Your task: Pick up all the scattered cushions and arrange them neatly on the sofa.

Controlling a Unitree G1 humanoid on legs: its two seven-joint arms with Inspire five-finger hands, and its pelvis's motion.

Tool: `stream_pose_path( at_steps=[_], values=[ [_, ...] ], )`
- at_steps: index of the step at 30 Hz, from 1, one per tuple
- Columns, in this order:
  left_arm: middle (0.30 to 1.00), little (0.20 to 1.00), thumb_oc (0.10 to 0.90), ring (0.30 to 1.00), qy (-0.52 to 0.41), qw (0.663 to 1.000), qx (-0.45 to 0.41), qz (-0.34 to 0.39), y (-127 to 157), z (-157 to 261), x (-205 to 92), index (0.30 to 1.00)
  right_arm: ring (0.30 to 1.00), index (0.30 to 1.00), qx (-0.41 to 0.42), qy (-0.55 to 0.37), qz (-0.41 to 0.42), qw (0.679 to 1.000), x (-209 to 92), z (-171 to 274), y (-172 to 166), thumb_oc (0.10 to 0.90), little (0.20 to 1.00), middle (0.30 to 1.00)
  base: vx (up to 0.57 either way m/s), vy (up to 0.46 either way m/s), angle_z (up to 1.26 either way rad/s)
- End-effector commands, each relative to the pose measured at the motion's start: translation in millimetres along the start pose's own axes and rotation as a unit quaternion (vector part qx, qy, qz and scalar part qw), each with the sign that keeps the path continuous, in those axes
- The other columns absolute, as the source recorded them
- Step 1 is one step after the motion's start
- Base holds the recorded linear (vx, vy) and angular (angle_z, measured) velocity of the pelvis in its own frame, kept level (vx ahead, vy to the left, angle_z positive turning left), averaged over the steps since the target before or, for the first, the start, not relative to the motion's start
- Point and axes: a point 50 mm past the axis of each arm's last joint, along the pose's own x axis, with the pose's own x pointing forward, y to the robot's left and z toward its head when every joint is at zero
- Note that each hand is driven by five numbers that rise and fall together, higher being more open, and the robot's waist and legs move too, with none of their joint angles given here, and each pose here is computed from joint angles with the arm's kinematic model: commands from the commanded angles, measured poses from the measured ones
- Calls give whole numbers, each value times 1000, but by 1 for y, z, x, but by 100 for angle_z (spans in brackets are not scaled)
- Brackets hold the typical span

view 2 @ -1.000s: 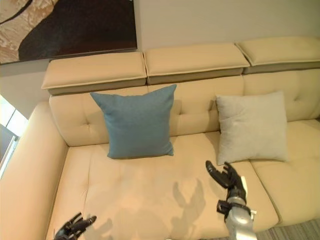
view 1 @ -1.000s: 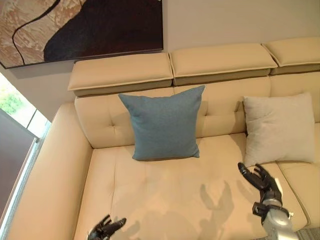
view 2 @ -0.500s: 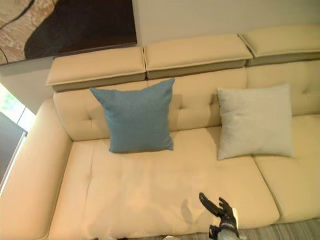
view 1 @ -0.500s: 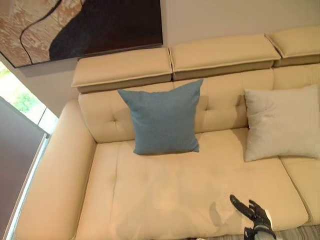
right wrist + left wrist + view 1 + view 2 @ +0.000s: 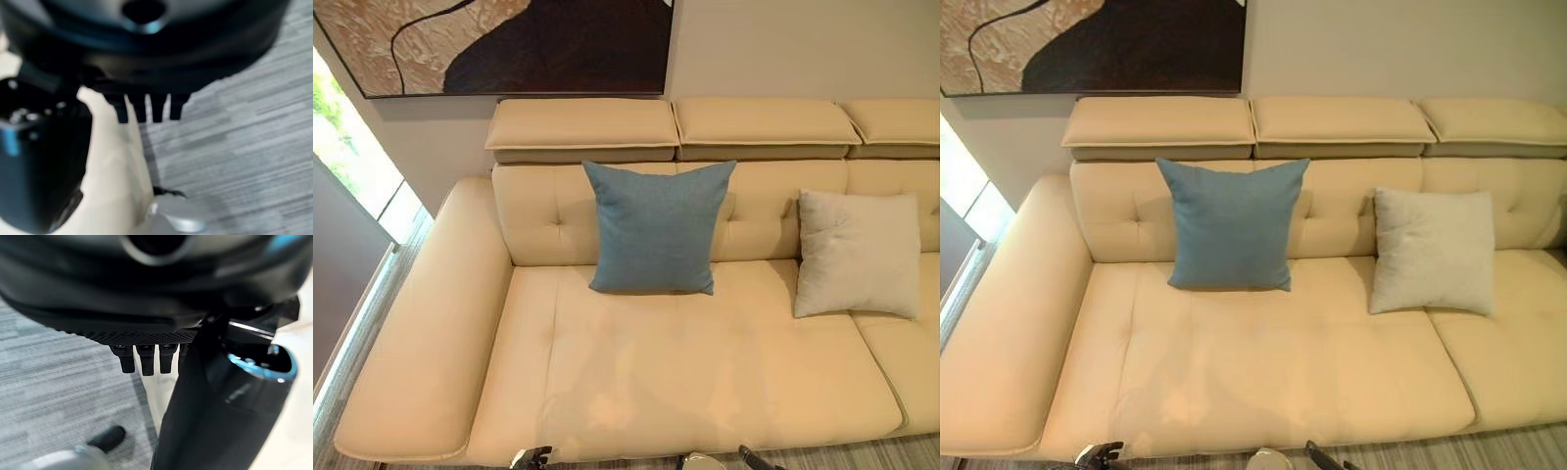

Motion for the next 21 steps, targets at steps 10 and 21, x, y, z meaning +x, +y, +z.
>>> stream_pose_path(
  at_steps=[10,21],
  values=[
    [900,900,800,900,83,994,-25,62,29,-50,-8,900,900,900,-58,60,-12,996,-1,-22,-5,800,900,900,-197,-16,-8],
    [900,900,800,900,63,993,-91,49,13,-31,-4,900,900,900,-87,-4,16,996,1,12,11,800,900,900,-14,-123,-15]
  ],
)
